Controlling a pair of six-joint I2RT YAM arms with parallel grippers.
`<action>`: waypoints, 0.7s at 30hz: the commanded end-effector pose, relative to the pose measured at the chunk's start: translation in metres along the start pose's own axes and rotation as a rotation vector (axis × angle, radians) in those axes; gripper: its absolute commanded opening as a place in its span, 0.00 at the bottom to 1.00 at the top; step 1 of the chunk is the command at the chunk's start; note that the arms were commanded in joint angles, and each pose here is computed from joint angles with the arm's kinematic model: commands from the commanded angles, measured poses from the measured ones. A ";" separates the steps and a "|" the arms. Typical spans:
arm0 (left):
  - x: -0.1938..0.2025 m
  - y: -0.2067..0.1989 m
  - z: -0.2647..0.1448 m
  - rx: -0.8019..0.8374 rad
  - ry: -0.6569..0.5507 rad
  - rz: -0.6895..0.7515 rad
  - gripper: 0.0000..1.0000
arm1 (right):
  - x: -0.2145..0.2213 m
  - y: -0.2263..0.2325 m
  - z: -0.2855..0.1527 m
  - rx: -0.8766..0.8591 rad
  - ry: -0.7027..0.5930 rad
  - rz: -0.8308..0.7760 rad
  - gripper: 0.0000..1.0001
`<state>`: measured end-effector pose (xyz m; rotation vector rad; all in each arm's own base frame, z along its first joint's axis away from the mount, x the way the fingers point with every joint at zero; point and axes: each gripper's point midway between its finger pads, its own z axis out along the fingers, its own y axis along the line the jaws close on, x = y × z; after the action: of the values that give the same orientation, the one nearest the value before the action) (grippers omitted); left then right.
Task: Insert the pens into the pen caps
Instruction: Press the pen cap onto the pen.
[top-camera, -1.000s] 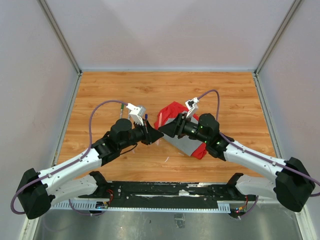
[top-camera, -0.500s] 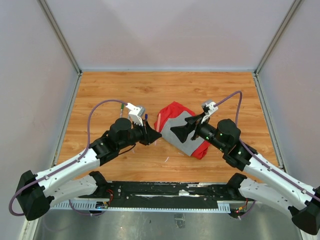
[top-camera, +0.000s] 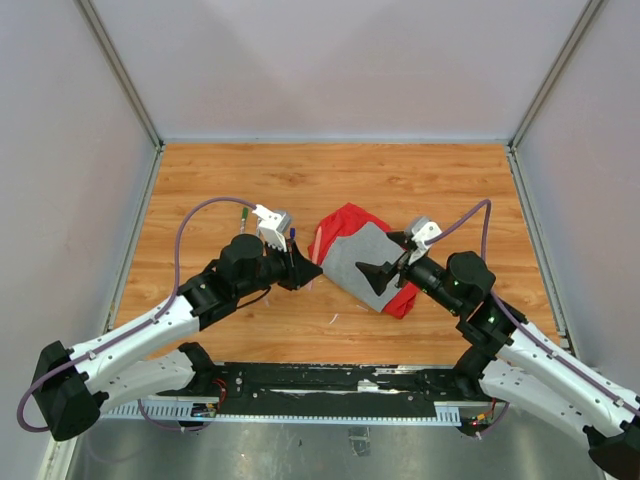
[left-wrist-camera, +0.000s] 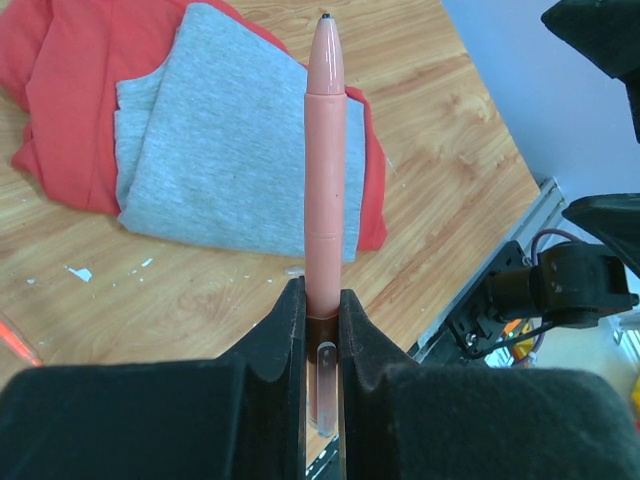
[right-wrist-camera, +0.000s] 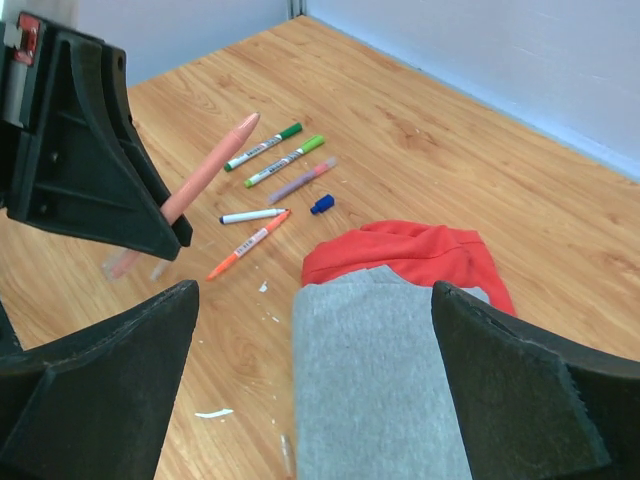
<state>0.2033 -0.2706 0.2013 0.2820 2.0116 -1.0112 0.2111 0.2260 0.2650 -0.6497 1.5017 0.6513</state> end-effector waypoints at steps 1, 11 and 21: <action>-0.013 -0.009 0.000 0.018 -0.023 0.020 0.01 | 0.002 0.007 -0.001 -0.070 -0.025 -0.177 0.99; -0.014 0.000 0.001 -0.042 -0.018 0.024 0.01 | 0.031 0.043 0.011 -0.200 0.029 -0.455 0.98; -0.011 0.000 0.002 -0.038 -0.006 0.012 0.00 | 0.041 0.073 0.028 -0.239 -0.040 -0.698 0.98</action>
<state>0.2080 -0.2660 0.1940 0.2661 2.0587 -0.9469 0.1693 0.2882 0.2137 -1.2511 1.1897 0.4048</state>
